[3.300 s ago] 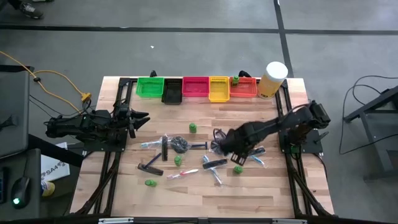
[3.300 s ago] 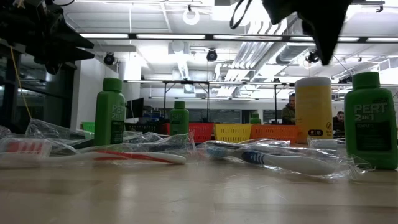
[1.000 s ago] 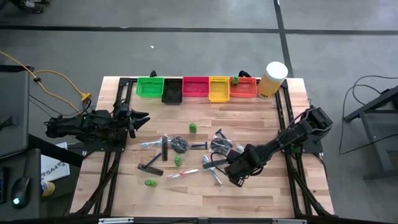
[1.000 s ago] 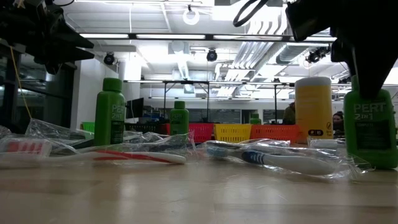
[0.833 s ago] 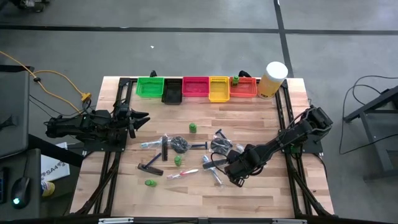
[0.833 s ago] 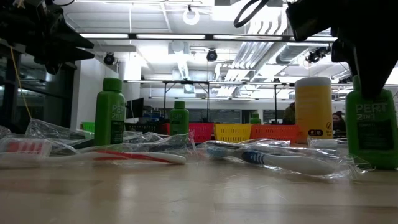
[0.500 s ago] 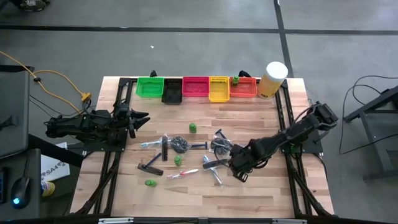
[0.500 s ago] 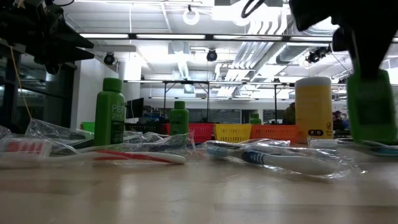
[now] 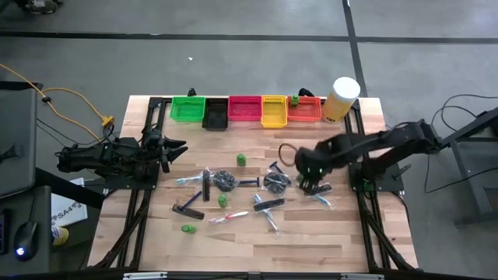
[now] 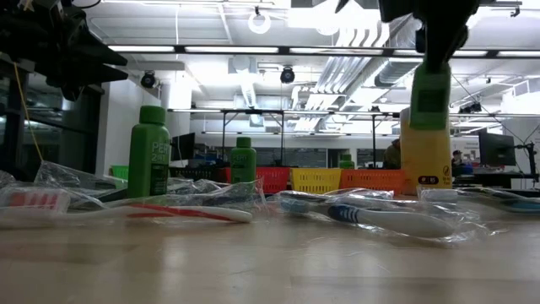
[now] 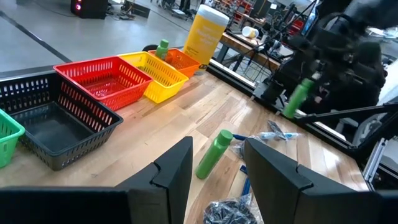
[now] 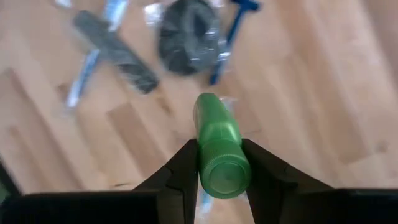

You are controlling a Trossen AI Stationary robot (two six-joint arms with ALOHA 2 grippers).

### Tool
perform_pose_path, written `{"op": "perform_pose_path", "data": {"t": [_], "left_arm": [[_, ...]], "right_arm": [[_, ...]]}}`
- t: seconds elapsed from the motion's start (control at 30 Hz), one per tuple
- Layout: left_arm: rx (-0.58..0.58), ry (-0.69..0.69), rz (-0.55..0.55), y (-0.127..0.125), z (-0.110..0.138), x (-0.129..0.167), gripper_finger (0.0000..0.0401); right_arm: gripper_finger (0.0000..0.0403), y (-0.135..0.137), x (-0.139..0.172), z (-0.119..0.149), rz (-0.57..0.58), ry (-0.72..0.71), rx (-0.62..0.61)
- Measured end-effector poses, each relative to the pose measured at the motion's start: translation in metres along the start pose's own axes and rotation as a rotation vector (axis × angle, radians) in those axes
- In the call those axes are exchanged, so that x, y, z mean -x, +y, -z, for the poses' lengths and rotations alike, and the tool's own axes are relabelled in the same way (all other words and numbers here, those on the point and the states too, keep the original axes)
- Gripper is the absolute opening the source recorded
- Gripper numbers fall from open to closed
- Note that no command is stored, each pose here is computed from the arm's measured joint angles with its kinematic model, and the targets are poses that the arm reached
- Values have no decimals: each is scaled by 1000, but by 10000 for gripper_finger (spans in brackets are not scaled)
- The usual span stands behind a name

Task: Pick & Place Travel size toiletries
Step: Put the green shampoo bottle into the orange basket

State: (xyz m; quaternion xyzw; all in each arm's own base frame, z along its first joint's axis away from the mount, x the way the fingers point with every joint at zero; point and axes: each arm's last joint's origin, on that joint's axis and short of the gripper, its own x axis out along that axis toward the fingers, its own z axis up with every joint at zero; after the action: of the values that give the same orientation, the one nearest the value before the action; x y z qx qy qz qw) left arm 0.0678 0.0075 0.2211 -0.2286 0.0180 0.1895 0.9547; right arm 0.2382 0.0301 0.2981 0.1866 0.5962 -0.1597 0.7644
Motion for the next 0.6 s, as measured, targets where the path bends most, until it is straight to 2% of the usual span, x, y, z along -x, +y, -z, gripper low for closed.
{"op": "perform_pose_path", "data": {"t": [0.27, 0.6], "left_arm": [[0, 0, 0, 0, 0, 0, 147], [0, 0, 0, 0, 0, 0, 147]], "right_arm": [[94, -74, 0, -35, 137, -30, 52], [94, -168, 6, -60, 284, -128, 106]]}}
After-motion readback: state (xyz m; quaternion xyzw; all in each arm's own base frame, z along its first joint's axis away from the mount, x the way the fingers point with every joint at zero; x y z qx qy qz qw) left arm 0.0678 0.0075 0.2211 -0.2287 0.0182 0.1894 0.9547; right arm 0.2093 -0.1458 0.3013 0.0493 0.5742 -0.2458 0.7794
